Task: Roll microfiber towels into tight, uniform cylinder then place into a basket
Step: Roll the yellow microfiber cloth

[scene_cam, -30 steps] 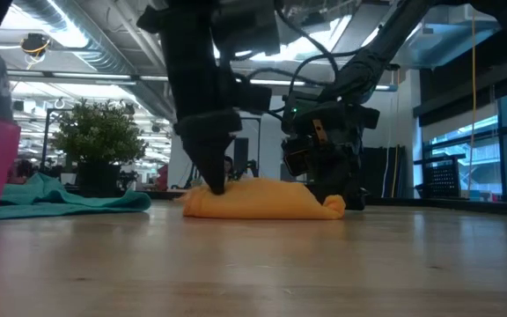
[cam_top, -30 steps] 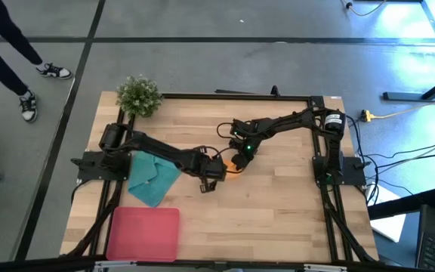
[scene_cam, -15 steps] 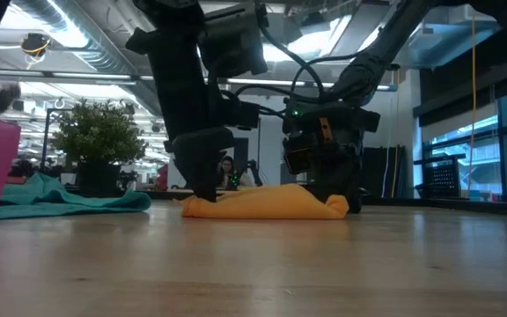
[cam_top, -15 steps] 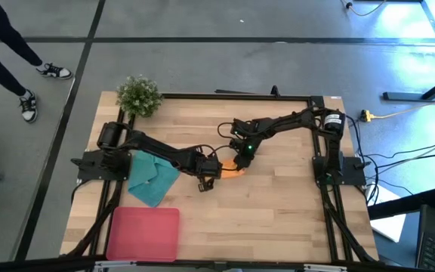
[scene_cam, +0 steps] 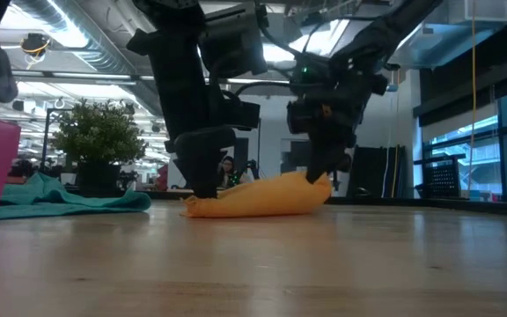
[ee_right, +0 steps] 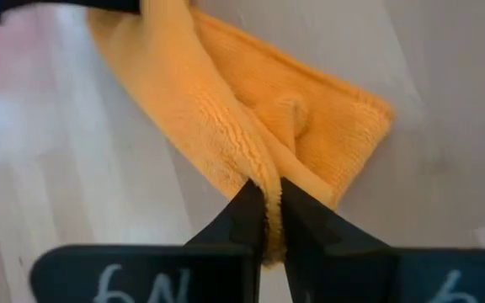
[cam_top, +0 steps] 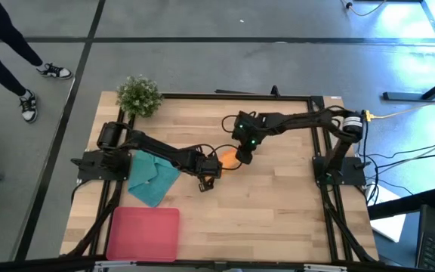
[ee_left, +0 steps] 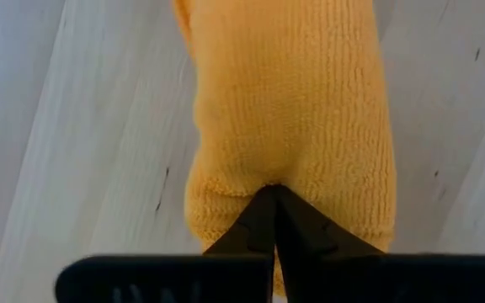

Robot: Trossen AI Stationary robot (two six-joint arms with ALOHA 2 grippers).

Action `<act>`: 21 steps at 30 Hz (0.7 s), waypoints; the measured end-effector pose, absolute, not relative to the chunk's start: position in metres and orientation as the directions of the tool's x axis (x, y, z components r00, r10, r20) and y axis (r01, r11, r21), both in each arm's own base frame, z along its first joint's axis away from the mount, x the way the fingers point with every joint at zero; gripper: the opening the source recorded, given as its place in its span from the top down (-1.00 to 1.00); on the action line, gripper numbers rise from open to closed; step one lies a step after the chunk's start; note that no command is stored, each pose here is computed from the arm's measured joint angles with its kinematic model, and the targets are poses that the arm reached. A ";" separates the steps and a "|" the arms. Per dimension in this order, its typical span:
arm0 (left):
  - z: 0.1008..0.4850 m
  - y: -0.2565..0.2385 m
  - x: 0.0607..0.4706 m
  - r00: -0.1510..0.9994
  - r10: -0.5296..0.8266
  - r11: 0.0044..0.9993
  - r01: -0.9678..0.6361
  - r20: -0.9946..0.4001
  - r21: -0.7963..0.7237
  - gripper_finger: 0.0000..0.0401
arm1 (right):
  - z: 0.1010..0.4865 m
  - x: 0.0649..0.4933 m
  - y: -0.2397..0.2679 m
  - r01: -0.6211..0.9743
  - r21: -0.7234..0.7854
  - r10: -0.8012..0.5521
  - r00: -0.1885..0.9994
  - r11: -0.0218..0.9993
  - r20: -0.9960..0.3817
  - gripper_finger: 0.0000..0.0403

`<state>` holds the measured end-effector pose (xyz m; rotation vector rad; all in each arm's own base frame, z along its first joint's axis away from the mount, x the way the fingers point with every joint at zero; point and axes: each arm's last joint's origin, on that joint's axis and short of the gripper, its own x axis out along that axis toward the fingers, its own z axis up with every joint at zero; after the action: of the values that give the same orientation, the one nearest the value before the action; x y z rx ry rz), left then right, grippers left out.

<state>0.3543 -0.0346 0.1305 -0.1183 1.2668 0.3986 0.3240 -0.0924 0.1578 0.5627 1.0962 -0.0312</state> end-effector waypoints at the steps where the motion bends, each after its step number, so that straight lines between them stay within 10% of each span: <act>1: 0.130 -0.035 0.354 0.241 0.224 0.926 -0.355 -0.944 0.130 1.00 | 0.162 0.323 -0.092 0.286 0.411 0.241 0.481 0.866 -0.843 0.83; 21: 0.130 -0.035 0.354 0.239 0.214 0.928 -0.352 -0.947 0.121 1.00 | 0.178 0.318 -0.091 0.219 0.380 0.230 0.504 0.899 -0.833 0.77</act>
<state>0.3540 -0.0351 0.1301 -0.1260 1.2720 0.3892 0.3181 -0.0908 0.1781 0.4764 1.0539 0.0070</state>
